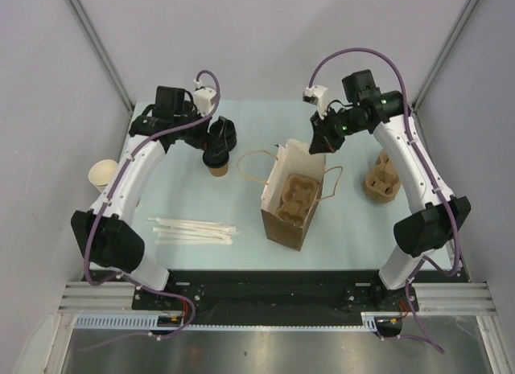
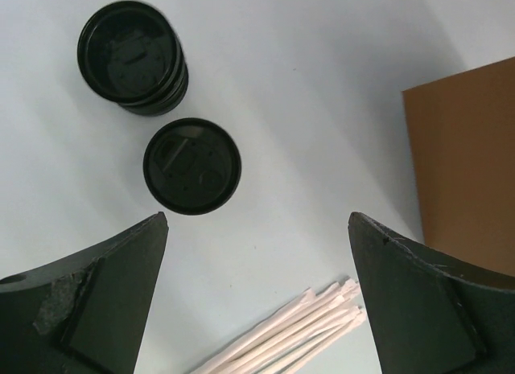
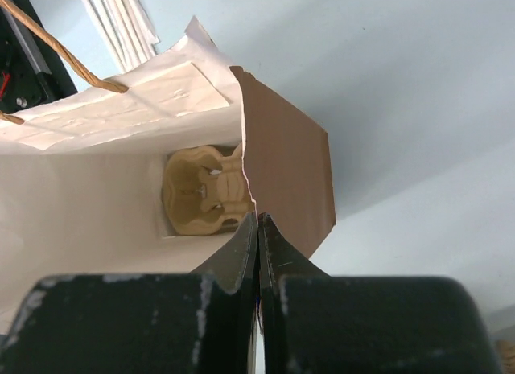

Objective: Pack the takeout coffee

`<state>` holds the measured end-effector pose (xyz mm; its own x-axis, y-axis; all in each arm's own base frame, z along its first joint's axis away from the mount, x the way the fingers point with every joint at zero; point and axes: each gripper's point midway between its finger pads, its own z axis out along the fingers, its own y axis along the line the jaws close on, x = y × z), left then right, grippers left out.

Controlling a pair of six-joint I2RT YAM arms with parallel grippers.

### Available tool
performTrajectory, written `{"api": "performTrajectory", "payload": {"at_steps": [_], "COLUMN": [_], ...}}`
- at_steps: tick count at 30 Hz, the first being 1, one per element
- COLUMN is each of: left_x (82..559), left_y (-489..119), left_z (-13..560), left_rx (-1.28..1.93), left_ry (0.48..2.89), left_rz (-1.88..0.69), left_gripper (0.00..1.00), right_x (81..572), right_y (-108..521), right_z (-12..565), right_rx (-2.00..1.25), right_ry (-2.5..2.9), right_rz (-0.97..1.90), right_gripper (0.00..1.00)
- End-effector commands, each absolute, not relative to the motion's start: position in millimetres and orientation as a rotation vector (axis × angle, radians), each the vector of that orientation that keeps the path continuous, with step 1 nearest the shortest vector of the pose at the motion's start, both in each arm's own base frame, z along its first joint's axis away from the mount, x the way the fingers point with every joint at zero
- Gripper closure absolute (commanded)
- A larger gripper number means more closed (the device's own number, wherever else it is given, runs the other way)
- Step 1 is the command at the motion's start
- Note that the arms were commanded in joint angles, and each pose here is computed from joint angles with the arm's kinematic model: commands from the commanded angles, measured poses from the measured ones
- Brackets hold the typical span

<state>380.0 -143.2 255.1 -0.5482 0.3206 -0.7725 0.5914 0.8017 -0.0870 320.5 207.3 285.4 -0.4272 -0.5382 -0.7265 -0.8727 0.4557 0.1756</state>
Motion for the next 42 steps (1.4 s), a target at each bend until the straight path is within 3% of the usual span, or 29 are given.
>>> {"api": "performTrajectory", "payload": {"at_steps": [1, 15, 42], "left_x": [404.9, 429.0, 452.9], "left_y": [-130.8, -120.2, -118.7], "left_z": [234.4, 168.2, 139.5], "left_rx": [0.585, 0.647, 0.647], "left_ry": [2.245, 2.385, 2.45], "left_rz": [-0.335, -0.234, -0.238], "left_gripper": [0.01, 0.01, 0.0], "right_x": [327.0, 331.0, 331.7], "right_y": [215.1, 216.0, 213.3], "right_z": [303.3, 291.0, 281.4], "right_rx": [-1.122, -1.09, -1.091], "right_ry": [2.071, 2.101, 2.123], "right_rz": [0.84, 0.885, 0.898], "right_gripper": [1.0, 1.0, 1.0]}}
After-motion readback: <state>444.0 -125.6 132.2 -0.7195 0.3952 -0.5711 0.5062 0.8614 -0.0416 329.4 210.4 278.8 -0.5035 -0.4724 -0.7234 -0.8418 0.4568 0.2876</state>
